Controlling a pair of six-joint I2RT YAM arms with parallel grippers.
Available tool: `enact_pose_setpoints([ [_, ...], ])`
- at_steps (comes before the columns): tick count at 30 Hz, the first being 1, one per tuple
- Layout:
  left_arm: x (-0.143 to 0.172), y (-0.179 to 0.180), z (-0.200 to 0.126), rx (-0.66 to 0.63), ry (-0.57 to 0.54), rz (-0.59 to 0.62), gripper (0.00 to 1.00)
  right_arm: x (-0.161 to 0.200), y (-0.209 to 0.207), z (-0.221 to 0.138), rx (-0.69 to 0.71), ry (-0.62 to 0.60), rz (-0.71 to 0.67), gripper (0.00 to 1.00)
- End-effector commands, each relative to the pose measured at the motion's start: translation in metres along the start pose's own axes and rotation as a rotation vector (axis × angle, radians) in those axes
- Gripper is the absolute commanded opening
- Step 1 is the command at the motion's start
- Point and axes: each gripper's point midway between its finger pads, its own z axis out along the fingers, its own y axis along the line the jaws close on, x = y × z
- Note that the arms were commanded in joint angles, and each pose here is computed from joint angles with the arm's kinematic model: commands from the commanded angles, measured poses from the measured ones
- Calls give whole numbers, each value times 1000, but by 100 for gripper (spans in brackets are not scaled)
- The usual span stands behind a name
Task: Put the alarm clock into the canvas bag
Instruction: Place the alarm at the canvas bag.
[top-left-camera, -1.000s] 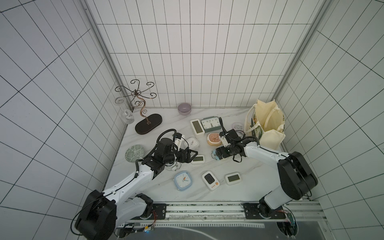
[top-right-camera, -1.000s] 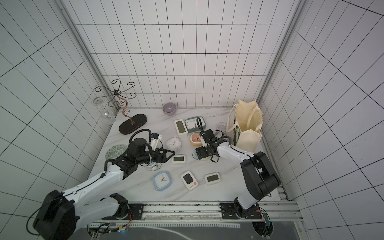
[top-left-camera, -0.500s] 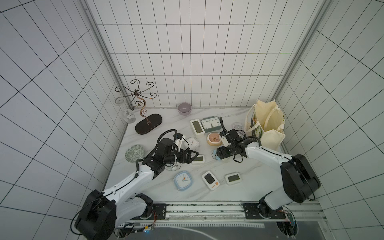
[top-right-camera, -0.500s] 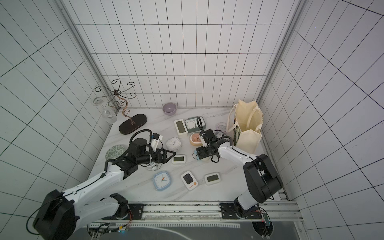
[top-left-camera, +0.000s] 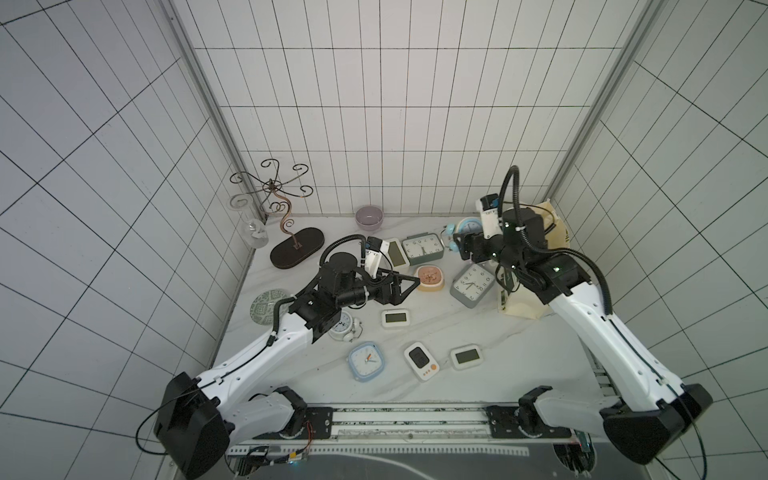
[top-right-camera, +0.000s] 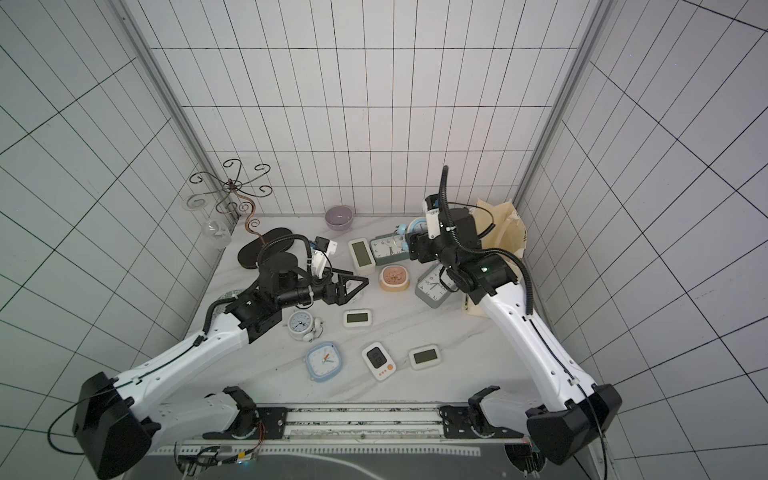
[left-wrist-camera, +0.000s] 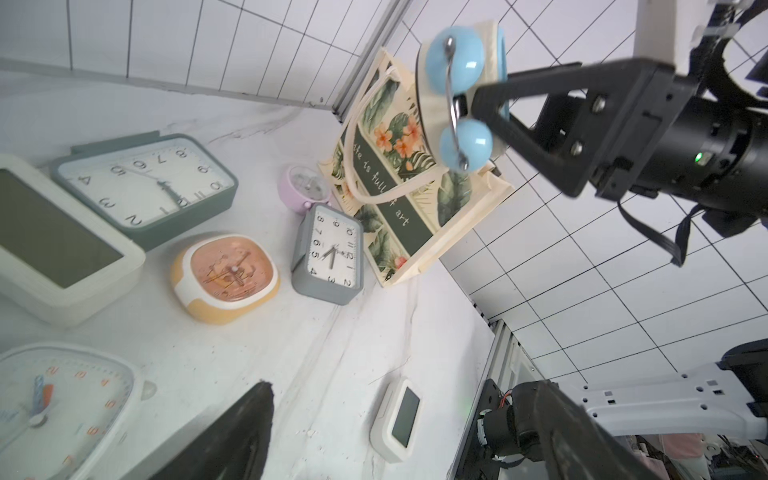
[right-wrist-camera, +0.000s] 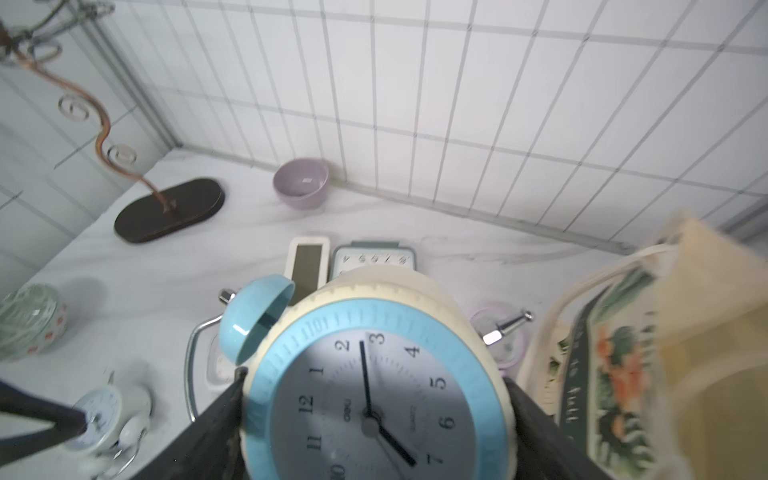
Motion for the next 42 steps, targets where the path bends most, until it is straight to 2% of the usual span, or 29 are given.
enact_pose_setpoints([
  [1,-20,-23,4,45,-43,42,96,-47,-60,-29,172,-110,36,68],
  [4,-26,-34,7,62,-64,60,96,-47,-105,-32,280,-104,84,68],
  [9,-24,-38,10,72,-66,77,96,-26,-164,-31,409,-61,181,68],
  [15,-14,-29,16,56,-40,64,95,-4,-209,-6,421,-3,280,65],
  [29,0,-2,22,-37,-26,72,94,92,-238,90,388,342,275,65],
  [34,4,2,27,-38,-8,65,94,133,-242,114,365,471,260,66],
  [42,9,7,34,-40,11,53,94,176,-243,137,322,584,253,68],
])
